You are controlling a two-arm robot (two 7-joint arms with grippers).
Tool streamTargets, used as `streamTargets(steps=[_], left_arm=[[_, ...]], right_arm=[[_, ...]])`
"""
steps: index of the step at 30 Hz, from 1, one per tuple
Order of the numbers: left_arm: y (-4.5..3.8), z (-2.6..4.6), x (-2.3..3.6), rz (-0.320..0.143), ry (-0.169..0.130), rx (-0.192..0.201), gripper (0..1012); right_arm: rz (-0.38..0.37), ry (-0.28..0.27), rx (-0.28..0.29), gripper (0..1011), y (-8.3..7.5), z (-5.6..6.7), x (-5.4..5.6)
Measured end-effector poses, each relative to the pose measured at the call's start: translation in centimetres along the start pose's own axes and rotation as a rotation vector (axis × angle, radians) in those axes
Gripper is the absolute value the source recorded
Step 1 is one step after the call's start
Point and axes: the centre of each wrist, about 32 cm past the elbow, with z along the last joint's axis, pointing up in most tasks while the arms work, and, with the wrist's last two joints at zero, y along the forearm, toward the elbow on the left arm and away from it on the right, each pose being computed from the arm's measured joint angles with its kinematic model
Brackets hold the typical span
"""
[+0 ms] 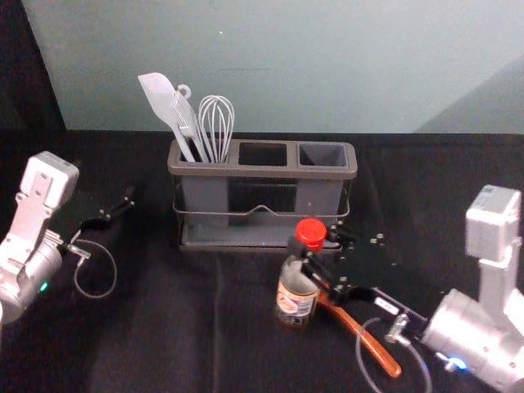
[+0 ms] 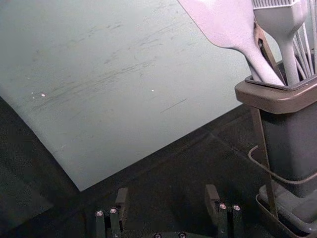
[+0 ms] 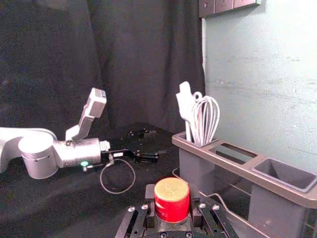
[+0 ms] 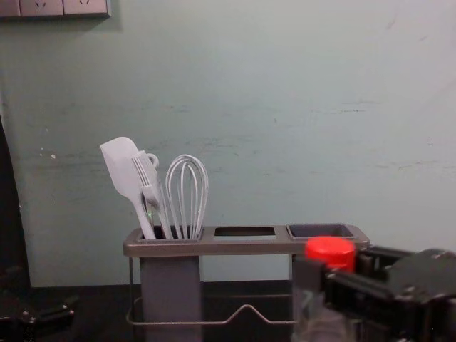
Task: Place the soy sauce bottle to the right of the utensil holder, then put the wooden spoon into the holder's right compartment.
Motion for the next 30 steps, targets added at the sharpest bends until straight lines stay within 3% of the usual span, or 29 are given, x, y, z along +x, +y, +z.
streamTargets(steps=[7, 12, 17, 24, 30], left_arm=[[0.0, 0.0, 0.0, 0.0, 0.0, 0.0, 1000], [0.0, 0.0, 0.0, 0.0, 0.0, 0.0, 1000], [0.0, 0.0, 0.0, 0.0, 0.0, 0.0, 1000], [0.0, 0.0, 0.0, 0.0, 0.0, 0.0, 1000], [0.0, 0.0, 0.0, 0.0, 0.0, 0.0, 1000]], right_arm=[[0.0, 0.018, -0.002, 392, -1.6, 0.6, 1.9], [-0.046, 0.011, -0.017, 390, -3.1, 0.5, 4.3], [-0.093, -0.002, -0.03, 392, -3.7, 0.2, 5.8], [-0.162, -0.015, -0.046, 392, -3.4, -0.3, 7.7], [-0.2, -0.02, -0.061, 390, -1.7, -0.4, 9.0]])
